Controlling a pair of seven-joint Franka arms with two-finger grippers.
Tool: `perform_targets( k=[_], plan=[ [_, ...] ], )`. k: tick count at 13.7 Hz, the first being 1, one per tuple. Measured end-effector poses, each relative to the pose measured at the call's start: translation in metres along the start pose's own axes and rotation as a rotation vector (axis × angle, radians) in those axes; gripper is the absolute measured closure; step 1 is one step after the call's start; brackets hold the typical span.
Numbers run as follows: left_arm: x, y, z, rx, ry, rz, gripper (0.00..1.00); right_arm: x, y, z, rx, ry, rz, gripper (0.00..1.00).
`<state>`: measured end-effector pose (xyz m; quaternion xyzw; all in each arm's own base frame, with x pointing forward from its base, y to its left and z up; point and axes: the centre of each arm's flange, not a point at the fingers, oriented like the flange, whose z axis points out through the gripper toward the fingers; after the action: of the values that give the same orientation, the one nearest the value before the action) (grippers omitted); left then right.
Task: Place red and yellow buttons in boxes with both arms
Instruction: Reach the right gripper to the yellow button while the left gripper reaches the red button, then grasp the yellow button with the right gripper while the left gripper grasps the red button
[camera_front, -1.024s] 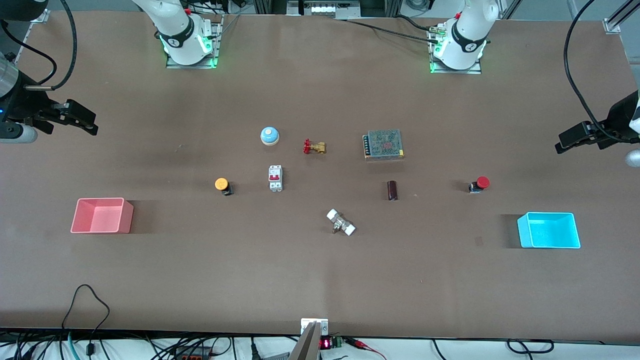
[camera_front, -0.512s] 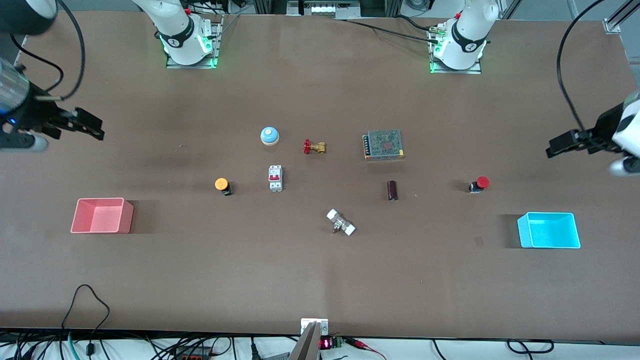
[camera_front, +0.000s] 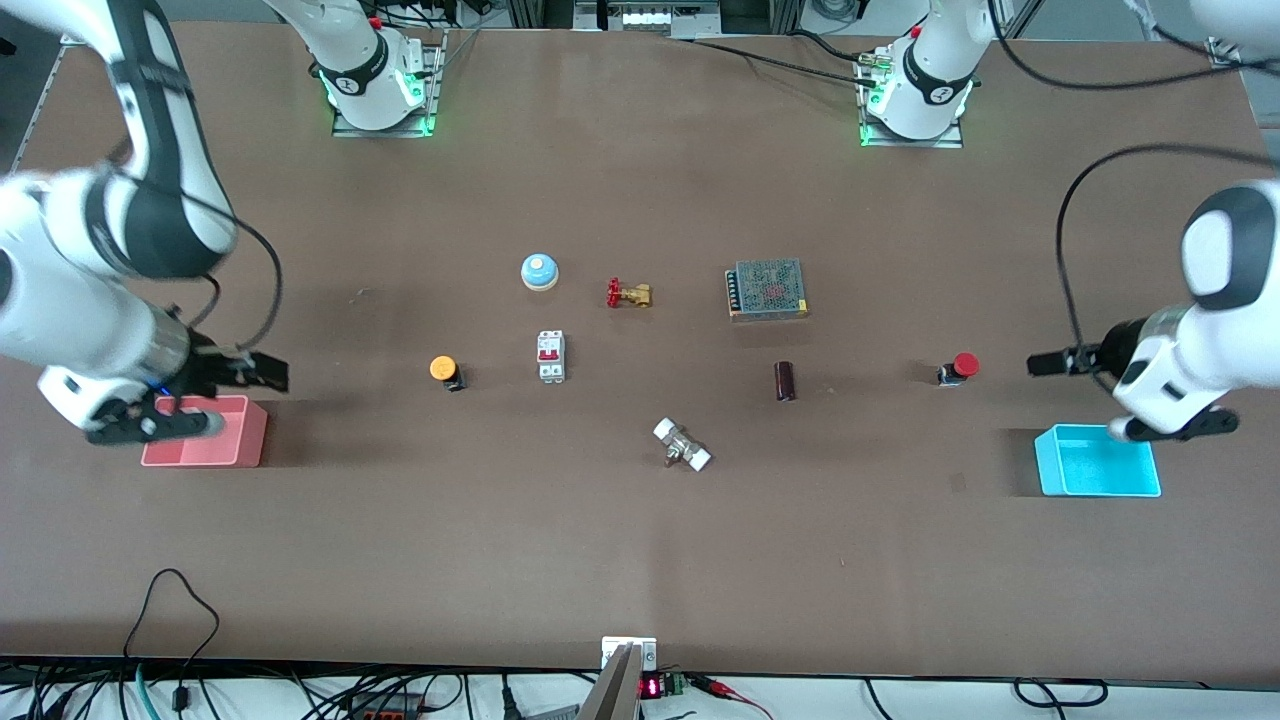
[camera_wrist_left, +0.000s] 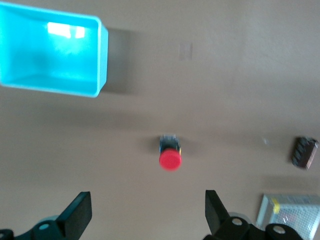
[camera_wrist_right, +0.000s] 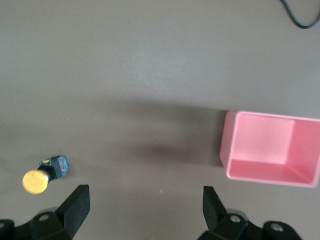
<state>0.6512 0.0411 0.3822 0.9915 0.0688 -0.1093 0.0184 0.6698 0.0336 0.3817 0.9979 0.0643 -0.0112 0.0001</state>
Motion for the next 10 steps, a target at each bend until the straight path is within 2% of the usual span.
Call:
perform_targets(
  k=[4,7,10],
  plan=[
    [0.013,0.006,0.067,-0.001,0.024,0.008,0.0,0.007,-0.065,0.015,0.001,0.002,-0.024,0.0],
    [0.009,0.005,0.118,-0.004,0.014,0.004,0.0,0.0,-0.117,0.04,0.002,-0.017,-0.067,0.0],
    [0.0,0.006,0.148,-0.022,0.006,-0.007,0.0,-0.017,-0.147,0.083,0.022,0.014,-0.047,0.0]
  ],
)
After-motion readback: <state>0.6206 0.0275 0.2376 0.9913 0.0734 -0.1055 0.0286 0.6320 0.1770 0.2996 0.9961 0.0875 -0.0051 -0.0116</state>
